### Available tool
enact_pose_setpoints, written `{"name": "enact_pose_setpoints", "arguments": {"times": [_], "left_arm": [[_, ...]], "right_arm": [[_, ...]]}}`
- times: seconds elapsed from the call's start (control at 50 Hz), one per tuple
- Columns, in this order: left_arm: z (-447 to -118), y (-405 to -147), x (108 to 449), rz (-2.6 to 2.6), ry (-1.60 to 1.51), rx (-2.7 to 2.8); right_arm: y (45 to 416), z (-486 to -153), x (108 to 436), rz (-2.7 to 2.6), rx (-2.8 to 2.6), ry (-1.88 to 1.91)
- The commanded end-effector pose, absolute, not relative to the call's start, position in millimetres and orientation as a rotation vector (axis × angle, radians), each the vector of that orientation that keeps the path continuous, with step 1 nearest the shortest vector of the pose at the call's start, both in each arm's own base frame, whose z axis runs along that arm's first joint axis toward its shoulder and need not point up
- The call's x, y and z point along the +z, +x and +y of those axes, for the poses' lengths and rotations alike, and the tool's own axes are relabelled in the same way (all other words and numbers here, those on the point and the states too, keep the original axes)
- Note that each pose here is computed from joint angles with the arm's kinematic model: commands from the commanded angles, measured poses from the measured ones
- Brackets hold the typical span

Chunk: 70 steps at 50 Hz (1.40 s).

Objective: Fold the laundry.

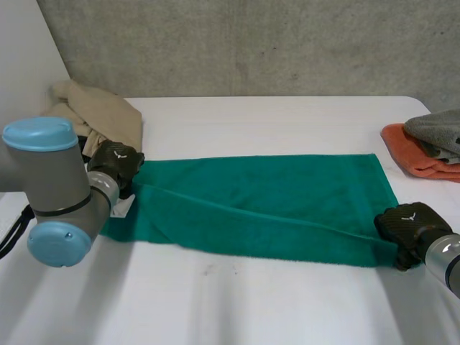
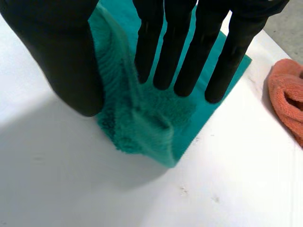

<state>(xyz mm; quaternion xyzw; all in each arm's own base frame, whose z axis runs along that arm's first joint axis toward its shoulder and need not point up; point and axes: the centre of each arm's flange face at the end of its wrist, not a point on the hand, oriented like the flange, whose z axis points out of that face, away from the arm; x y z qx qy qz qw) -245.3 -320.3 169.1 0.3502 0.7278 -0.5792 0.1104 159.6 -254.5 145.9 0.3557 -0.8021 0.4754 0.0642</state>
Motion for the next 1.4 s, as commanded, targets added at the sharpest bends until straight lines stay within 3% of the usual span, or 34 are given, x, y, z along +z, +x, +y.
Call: {"name": "enact_pose_setpoints", "arguments": {"times": [0.02,0.14,0.24,0.4,0.5,0.6,0.84,1.02,1.12,1.22,1.4], "left_arm": [[-309,-242,179,2.133,1.027,-1.71],[-287,-234,198,2.12,1.023,-1.722],[-250,-220,210,2.14,1.067,-1.661],[-164,-192,198,2.198,1.409,-1.268],[-148,-191,192,2.193,1.497,-1.237],[-167,-197,194,2.159,1.468,-1.304],[-287,-240,188,1.95,1.166,-1.713],[-342,-282,153,1.871,1.087,-1.795],[-361,-297,143,1.821,1.065,-1.863],[-359,-314,139,1.763,1.075,-1.933],[-332,-315,151,1.743,1.073,-1.907]], "right_arm": [[157,-262,144,-2.4,1.432,1.063],[146,-267,153,-2.327,1.377,1.097],[138,-251,177,-2.237,1.25,1.243],[109,-224,199,-2.284,0.928,1.398],[105,-232,206,-2.24,0.963,1.395],[105,-252,208,-2.194,1.092,1.32],[146,-331,168,-2.048,1.365,1.237],[172,-392,140,-1.816,1.549,1.183],[186,-411,131,-1.739,1.609,1.152],[189,-419,132,-1.702,1.629,1.072],[190,-387,154,-1.819,1.691,1.049]]}}
